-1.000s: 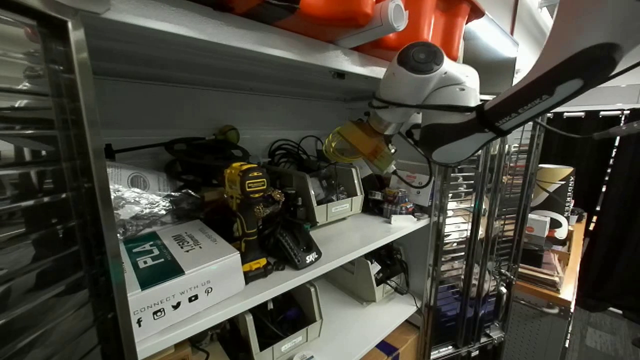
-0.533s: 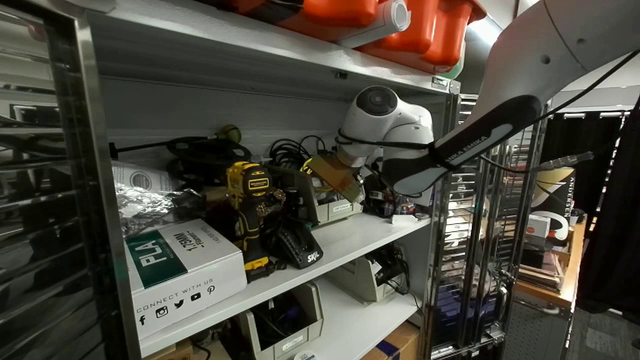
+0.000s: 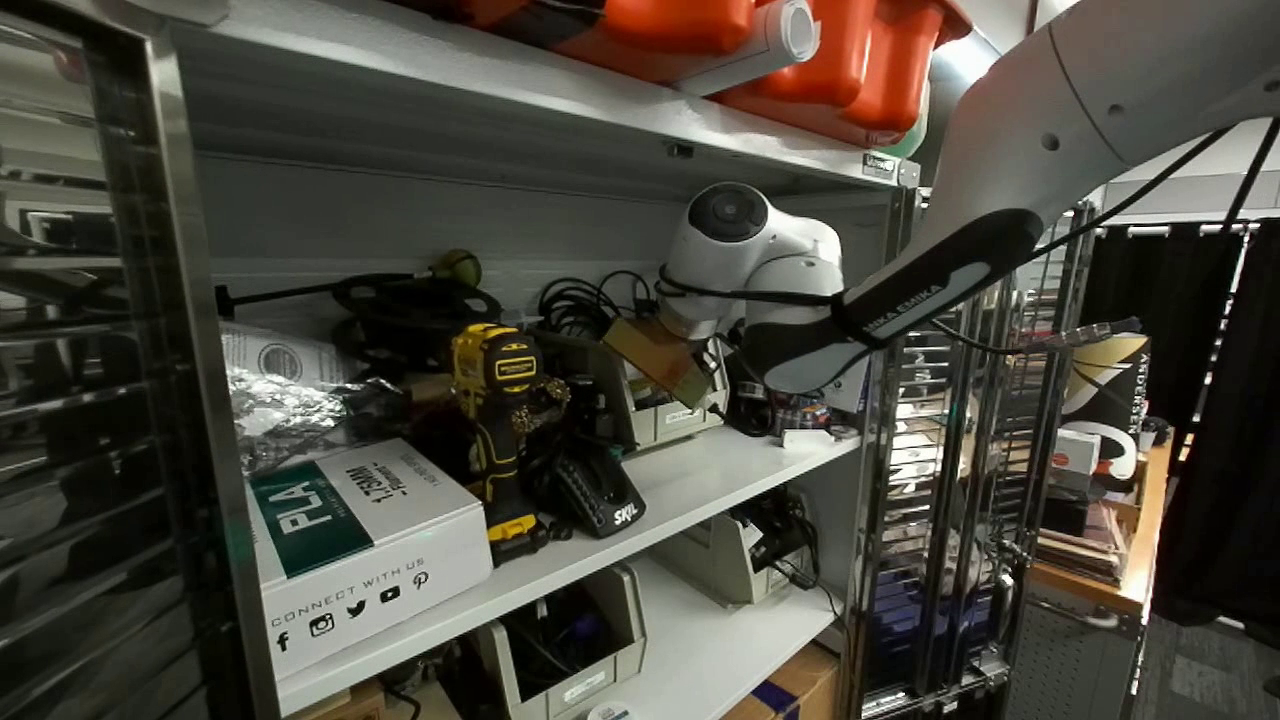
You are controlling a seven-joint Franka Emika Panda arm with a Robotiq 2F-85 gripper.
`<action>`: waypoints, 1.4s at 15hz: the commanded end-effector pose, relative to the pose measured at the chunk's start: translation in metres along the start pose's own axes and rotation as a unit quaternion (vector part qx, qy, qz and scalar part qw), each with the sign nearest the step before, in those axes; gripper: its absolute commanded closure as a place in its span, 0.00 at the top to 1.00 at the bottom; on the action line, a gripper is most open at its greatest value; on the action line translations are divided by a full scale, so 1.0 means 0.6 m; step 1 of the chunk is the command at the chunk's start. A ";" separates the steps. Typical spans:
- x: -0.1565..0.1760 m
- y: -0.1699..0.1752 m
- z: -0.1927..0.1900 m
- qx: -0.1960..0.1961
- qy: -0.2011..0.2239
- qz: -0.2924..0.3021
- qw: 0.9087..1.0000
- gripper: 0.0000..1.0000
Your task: Place the yellow cable in the toolbox
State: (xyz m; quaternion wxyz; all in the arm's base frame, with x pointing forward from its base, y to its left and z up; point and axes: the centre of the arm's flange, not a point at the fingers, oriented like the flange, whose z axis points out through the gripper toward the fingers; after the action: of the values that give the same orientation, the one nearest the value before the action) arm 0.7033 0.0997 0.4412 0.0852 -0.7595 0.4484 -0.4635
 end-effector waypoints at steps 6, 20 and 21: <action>0.027 -0.011 -0.106 -0.032 0.050 -0.064 0.996 0.95; 0.011 0.248 -0.329 -0.217 -0.232 -0.230 0.920 1.00; 0.010 0.261 -0.344 -0.229 -0.255 -0.247 0.906 1.00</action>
State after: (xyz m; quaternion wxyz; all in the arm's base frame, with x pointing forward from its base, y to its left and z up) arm 0.4987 0.0752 0.4542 -0.0809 -0.9149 0.3428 -0.1974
